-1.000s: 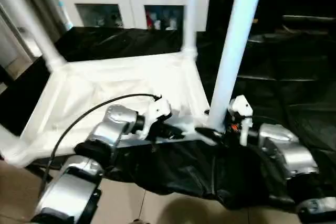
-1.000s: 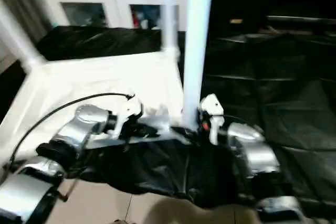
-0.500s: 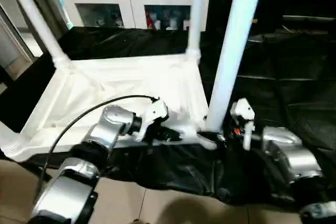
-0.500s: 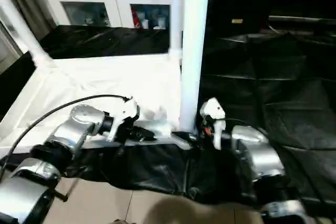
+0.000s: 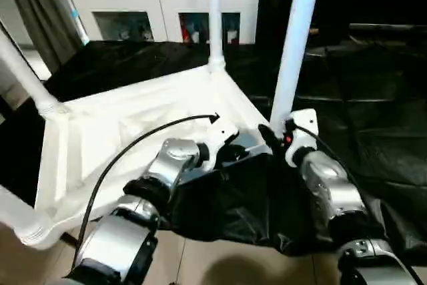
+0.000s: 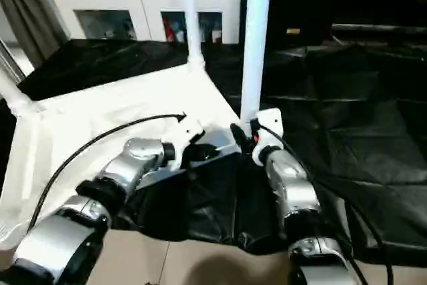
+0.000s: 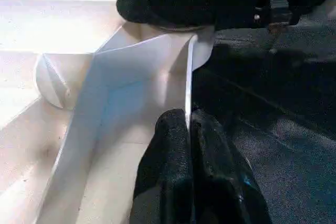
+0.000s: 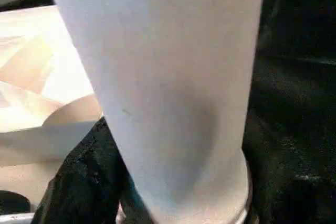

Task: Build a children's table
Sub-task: Rotate leg to tighten

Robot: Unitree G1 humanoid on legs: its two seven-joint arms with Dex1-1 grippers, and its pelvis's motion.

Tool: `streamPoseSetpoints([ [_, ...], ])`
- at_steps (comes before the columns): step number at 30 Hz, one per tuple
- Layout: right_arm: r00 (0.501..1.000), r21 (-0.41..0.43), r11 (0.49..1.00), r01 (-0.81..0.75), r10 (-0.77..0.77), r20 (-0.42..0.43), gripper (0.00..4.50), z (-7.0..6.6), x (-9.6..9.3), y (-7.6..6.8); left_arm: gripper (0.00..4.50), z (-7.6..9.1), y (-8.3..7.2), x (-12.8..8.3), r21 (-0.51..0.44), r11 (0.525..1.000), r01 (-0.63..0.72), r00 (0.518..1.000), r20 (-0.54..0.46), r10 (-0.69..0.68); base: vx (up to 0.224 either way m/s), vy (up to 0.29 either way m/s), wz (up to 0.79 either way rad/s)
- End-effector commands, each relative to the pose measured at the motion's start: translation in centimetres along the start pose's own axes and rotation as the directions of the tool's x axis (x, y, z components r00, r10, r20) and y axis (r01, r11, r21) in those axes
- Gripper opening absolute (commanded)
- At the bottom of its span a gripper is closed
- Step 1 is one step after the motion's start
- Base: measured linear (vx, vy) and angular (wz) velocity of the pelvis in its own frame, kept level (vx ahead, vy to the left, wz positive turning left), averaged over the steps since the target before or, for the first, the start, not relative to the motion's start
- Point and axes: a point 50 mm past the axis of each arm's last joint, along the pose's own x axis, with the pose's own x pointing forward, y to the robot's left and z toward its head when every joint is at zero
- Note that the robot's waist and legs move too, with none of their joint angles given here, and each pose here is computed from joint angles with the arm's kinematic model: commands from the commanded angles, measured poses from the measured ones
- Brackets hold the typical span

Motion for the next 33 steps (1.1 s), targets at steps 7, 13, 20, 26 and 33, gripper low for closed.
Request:
streamPoseSetpoints([
  [7,0.934,-0.068,0.934,-0.350,0.342,-0.102,3.82,-1.5,-1.1,1.9,0.00,0.6,-0.3,-0.6,0.053,0.991,0.124,0.992,0.029,-0.126,0.000,0.000,0.00],
  [13,0.811,-0.122,0.803,-0.584,0.568,-0.140,3.82,0.0,-3.9,0.3,0.00,-0.8,-0.2,-2.9,0.093,0.949,0.300,0.954,-0.048,-0.296,0.000,0.000,0.00],
  [20,0.732,-0.148,0.718,-0.680,0.653,-0.197,3.82,0.8,-5.4,-0.9,0.00,-1.8,0.0,-5.1,0.076,0.906,0.417,0.907,-0.106,-0.408,0.000,0.000,0.00],
  [26,0.702,-0.119,0.695,-0.709,0.684,-0.198,3.17,0.9,-5.6,-0.5,0.00,-1.8,0.2,-5.5,0.075,0.910,0.408,0.911,-0.099,-0.400,0.000,0.000,0.00],
  [33,0.830,-0.105,0.833,-0.544,0.515,-0.214,2.73,-0.9,-4.4,-0.4,0.00,-1.2,0.5,-4.2,0.068,0.962,0.265,0.964,-0.049,-0.262,0.000,0.000,0.00],
])
